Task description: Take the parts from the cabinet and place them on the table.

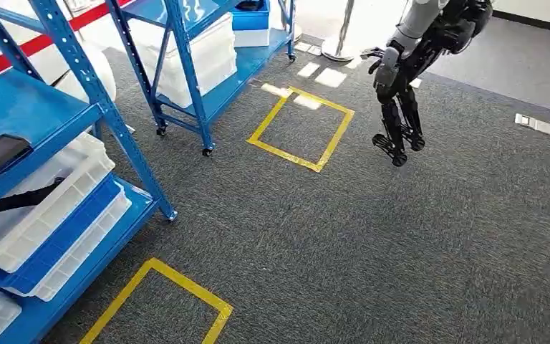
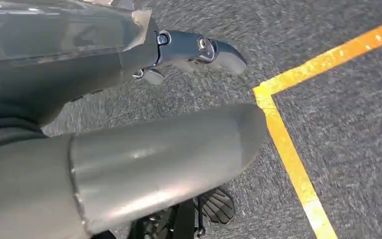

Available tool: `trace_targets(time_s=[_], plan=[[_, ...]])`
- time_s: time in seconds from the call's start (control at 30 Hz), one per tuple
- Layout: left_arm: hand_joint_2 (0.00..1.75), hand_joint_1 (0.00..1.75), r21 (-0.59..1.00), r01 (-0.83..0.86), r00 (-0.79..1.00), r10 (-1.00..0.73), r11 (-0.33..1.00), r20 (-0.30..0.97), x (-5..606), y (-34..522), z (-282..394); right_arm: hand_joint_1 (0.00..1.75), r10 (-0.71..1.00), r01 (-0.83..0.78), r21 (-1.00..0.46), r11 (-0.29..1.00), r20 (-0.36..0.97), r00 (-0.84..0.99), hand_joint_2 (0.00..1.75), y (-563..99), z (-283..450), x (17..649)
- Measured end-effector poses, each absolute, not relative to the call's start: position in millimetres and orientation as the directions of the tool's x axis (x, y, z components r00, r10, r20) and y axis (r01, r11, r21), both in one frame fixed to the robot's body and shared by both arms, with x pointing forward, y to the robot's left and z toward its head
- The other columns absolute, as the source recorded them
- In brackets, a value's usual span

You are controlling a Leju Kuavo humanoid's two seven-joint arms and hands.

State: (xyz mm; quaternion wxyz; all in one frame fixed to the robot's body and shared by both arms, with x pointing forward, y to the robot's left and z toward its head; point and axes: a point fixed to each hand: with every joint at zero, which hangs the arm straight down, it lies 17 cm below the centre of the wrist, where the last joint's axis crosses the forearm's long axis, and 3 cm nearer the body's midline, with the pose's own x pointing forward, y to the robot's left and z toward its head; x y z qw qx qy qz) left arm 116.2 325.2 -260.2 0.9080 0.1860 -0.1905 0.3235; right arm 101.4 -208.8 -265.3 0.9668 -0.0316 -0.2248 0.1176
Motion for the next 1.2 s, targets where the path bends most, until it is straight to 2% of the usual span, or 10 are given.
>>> trace_targets(time_s=[1.2], plan=[[0.0, 0.0, 0.258, -0.699, 0.699, 0.561, 0.667, 0.444, 104.4, 336.1, -261.3, 0.0, 0.247, -0.215, -0.122, 0.969, 0.45, 0.858, 0.0, -204.7, -261.6, 119.3]])
